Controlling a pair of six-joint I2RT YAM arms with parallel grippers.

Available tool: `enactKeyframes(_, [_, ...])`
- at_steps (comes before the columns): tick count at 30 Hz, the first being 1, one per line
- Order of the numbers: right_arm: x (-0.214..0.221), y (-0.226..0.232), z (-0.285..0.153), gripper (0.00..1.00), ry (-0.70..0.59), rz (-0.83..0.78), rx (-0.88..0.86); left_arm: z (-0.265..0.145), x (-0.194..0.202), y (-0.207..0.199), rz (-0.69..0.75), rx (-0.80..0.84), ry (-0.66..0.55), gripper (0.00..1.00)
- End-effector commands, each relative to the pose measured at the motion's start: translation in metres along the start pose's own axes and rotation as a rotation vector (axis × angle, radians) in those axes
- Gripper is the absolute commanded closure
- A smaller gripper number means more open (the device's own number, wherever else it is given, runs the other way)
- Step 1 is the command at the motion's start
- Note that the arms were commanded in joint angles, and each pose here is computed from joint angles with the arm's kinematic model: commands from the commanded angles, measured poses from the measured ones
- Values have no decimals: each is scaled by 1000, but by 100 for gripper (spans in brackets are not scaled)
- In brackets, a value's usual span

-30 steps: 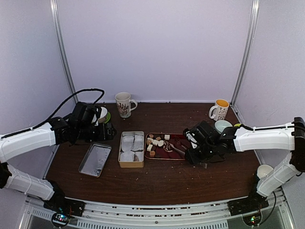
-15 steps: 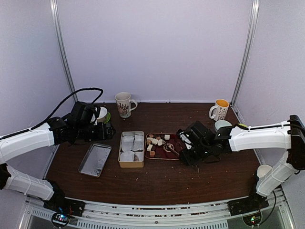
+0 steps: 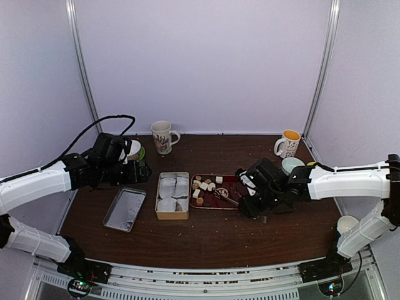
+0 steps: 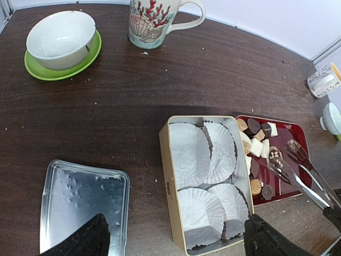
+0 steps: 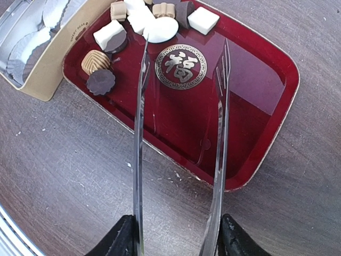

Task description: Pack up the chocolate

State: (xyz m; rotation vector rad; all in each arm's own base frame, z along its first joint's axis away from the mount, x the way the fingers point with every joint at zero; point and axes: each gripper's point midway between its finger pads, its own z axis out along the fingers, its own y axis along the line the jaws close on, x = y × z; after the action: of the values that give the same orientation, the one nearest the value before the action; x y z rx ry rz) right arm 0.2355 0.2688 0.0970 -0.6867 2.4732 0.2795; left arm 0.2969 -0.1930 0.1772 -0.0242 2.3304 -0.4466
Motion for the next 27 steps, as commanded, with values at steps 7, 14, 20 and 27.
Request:
enactKeyframes(7, [3, 8, 3, 45, -5, -37, -42, 1, -7, -5, 1, 22, -21, 11])
enactKeyframes(14, [-4, 13, 12, 45, -8, -41, -54, 1, -8, -6, 2, 26, -23, 11])
enactKeyframes(20, [-8, 17, 22, 45, -6, -32, -62, 2, -10, -8, 6, 27, -22, 11])
enactKeyframes(27, [-15, 14, 28, 45, -8, -17, -55, 3, -10, -8, 14, 22, -18, 11])
